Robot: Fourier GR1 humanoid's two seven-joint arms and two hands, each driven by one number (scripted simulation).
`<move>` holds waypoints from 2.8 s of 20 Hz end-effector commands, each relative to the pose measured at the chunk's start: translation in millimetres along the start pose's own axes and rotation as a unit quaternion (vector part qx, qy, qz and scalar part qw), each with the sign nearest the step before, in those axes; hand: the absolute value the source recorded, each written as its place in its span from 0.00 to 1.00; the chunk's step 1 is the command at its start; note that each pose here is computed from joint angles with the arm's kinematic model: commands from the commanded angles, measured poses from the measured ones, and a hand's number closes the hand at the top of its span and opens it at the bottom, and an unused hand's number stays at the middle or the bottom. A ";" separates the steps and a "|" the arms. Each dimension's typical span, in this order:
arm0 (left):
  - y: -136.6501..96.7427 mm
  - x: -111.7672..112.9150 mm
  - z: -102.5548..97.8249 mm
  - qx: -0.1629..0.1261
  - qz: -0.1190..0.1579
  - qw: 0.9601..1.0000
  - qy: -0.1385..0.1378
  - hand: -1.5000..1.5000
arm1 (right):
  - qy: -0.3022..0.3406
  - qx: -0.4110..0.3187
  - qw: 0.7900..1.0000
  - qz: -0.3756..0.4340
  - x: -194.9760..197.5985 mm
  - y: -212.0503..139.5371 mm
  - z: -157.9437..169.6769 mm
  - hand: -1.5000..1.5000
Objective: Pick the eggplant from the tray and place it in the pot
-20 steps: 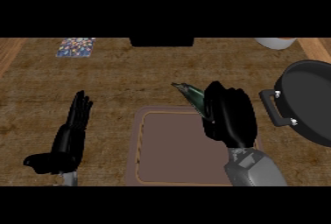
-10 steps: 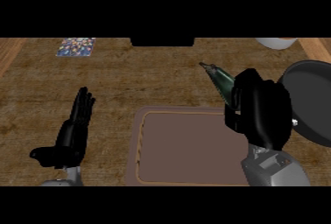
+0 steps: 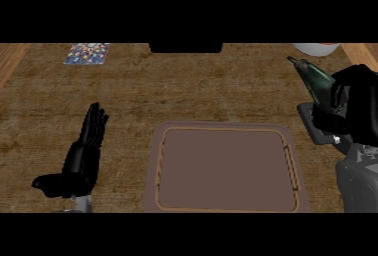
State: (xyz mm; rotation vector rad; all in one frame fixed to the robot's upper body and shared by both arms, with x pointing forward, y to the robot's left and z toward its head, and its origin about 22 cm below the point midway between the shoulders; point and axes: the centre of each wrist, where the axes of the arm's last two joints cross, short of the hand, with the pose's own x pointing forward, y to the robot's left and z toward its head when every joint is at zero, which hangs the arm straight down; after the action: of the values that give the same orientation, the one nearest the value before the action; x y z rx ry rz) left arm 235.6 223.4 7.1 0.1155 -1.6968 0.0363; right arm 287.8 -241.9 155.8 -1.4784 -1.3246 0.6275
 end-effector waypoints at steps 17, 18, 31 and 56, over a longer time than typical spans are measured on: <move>-4.4 -3.8 -4.1 -0.002 0.001 1.000 -0.004 0.50 | 0.063 0.107 0.992 -0.003 -175.1 45.1 -87.9 1.00; -2.0 9.0 -6.0 -0.012 0.000 1.000 0.002 0.50 | 0.067 0.122 0.990 0.003 -182.7 53.9 -76.4 1.00; -13.7 -5.0 -1.8 -0.009 0.010 1.000 -0.006 0.50 | 0.132 0.179 0.969 -0.111 -230.2 101.0 -62.2 0.00; 3.0 24.8 -14.8 -0.012 0.004 1.000 -0.011 0.50 | 0.154 -0.083 0.886 -0.429 -358.0 8.5 -32.5 0.00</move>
State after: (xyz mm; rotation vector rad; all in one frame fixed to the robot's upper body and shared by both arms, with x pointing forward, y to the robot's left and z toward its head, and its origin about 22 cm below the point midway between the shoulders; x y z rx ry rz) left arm 247.3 220.3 15.1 0.0914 -1.7118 0.0293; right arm 248.2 -567.6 64.9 -0.9049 -1.5720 -0.2730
